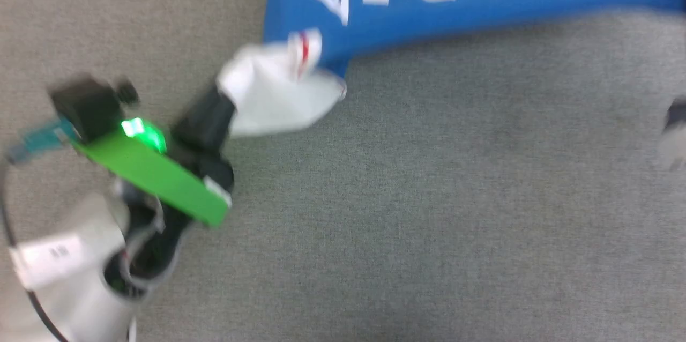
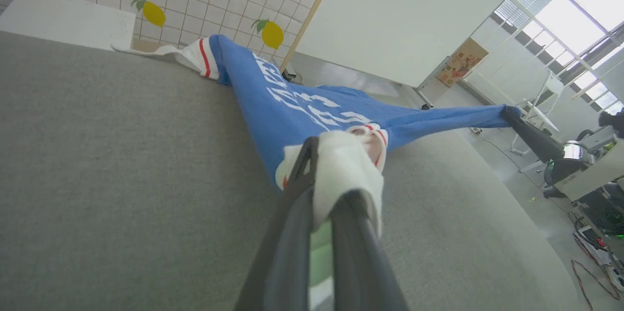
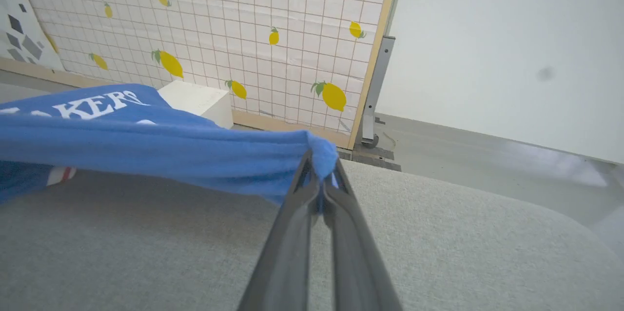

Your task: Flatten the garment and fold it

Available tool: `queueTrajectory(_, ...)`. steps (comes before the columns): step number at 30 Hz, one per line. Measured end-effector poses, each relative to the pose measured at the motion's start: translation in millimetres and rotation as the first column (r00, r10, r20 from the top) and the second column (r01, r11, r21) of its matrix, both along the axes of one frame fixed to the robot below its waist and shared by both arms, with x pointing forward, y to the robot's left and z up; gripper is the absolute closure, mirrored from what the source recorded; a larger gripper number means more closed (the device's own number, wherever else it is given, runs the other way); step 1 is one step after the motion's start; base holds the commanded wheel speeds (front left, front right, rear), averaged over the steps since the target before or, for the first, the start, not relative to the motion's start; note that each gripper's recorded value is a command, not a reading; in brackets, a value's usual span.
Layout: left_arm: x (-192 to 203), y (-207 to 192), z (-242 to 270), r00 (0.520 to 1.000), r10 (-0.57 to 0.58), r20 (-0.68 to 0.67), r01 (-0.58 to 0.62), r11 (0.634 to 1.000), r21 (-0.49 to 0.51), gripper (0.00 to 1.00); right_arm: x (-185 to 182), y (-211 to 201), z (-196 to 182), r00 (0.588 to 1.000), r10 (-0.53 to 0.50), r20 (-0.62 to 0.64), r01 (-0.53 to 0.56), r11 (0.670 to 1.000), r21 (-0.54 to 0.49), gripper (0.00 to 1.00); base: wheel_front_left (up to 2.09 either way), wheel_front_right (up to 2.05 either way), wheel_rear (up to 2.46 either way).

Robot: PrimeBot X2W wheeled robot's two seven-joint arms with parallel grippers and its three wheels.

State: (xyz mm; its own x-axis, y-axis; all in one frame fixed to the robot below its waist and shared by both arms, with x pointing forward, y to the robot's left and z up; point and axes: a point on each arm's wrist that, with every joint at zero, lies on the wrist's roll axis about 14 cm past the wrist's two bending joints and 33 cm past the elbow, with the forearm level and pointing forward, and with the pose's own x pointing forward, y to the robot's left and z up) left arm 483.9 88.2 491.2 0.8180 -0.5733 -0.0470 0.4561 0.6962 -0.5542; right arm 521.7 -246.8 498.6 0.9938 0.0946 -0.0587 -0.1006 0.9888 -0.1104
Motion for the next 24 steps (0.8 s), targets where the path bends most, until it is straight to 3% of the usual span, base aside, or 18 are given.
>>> queueTrajectory(7,-57.5,9.2,-53.0,0.977,0.034,-0.211,-0.018,0.997,0.075,1.00,-64.9,4.5,-40.5,0.984,-0.055,-0.170,0.073,0.992,0.102,1.00,0.00,0.00,0.00)
queueTrajectory(12,-96.7,16.9,-73.1,0.937,0.068,-0.343,-0.053,0.997,0.054,1.00,-107.2,6.3,-63.9,0.953,-0.067,-0.295,0.112,0.984,0.138,1.00,0.00,0.00,0.00)
queueTrajectory(19,-153.3,22.6,-87.8,0.875,0.092,-0.474,-0.090,0.996,0.027,1.00,-174.7,5.0,-91.7,0.873,-0.072,-0.482,0.182,0.966,0.185,1.00,0.00,0.00,0.00)
queueTrajectory(24,-179.6,23.5,-82.2,0.863,0.090,-0.498,-0.098,0.995,0.009,1.00,-214.3,3.5,-96.5,0.825,-0.069,-0.561,0.228,0.949,0.219,1.00,0.00,0.00,0.00)
